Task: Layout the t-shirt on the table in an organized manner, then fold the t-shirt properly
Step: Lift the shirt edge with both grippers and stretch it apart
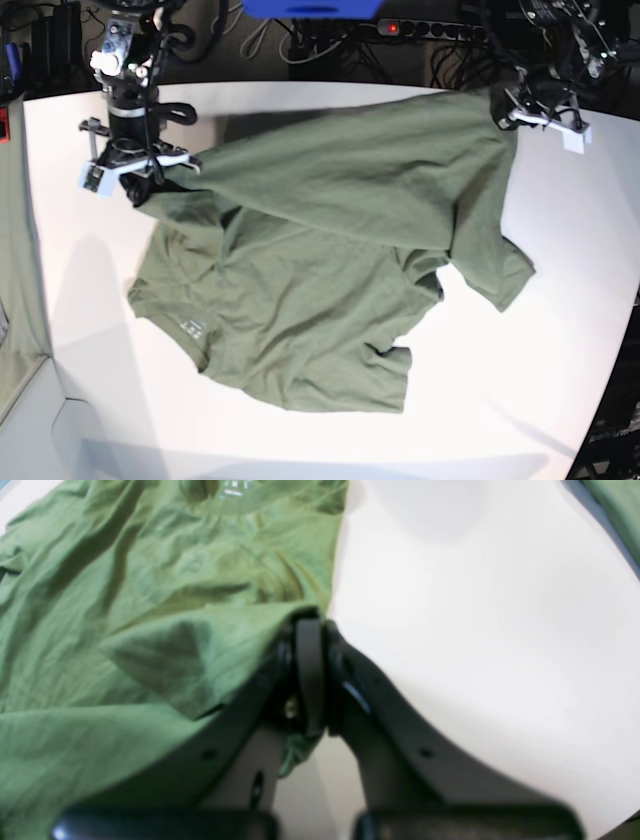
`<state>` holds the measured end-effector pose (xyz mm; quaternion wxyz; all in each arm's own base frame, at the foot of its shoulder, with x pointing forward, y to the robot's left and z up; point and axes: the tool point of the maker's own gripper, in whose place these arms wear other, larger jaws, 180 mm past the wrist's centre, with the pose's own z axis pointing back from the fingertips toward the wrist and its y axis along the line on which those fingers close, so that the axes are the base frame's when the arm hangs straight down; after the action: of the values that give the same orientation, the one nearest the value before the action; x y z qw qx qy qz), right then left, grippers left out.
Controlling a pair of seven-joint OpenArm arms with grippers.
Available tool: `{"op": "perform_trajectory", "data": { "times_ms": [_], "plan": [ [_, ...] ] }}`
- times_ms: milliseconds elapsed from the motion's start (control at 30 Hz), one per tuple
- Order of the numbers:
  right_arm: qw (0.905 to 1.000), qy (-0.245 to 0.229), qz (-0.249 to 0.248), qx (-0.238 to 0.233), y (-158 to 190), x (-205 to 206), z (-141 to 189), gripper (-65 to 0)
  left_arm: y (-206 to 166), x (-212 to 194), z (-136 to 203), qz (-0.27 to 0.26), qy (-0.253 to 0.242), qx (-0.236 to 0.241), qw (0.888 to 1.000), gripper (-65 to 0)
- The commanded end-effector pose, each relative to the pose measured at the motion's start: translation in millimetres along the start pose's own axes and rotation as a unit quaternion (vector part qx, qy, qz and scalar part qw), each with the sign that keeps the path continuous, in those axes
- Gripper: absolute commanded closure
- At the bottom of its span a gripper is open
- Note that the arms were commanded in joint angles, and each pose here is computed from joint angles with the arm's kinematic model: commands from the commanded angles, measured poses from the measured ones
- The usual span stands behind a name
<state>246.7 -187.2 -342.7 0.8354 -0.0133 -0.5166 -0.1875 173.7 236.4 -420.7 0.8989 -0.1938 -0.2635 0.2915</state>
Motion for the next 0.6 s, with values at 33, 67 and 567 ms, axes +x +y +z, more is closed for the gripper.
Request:
{"op": "perform_trajectory", "data": {
  "times_ms": [33,67,567],
  "plan": [
    [0.9997,-0.023,0.0,0.002,1.0,11.9,1.1,0.0,-19.7,24.7,17.4,-0.022,-0.049,-0.027,0.998,-0.3],
    [0.9997,-0.023,0.0,0.002,1.0,11.9,1.1,0.0,-29.4,31.7,23.2,-0.029,-0.063,-0.04,0.997,-0.3],
    [0.9997,-0.023,0.0,0.002,1.0,11.9,1.1,0.0,-4.9,29.3,43.0,-0.048,-0.066,0.014,0.997,-11.7]
  ]
}}
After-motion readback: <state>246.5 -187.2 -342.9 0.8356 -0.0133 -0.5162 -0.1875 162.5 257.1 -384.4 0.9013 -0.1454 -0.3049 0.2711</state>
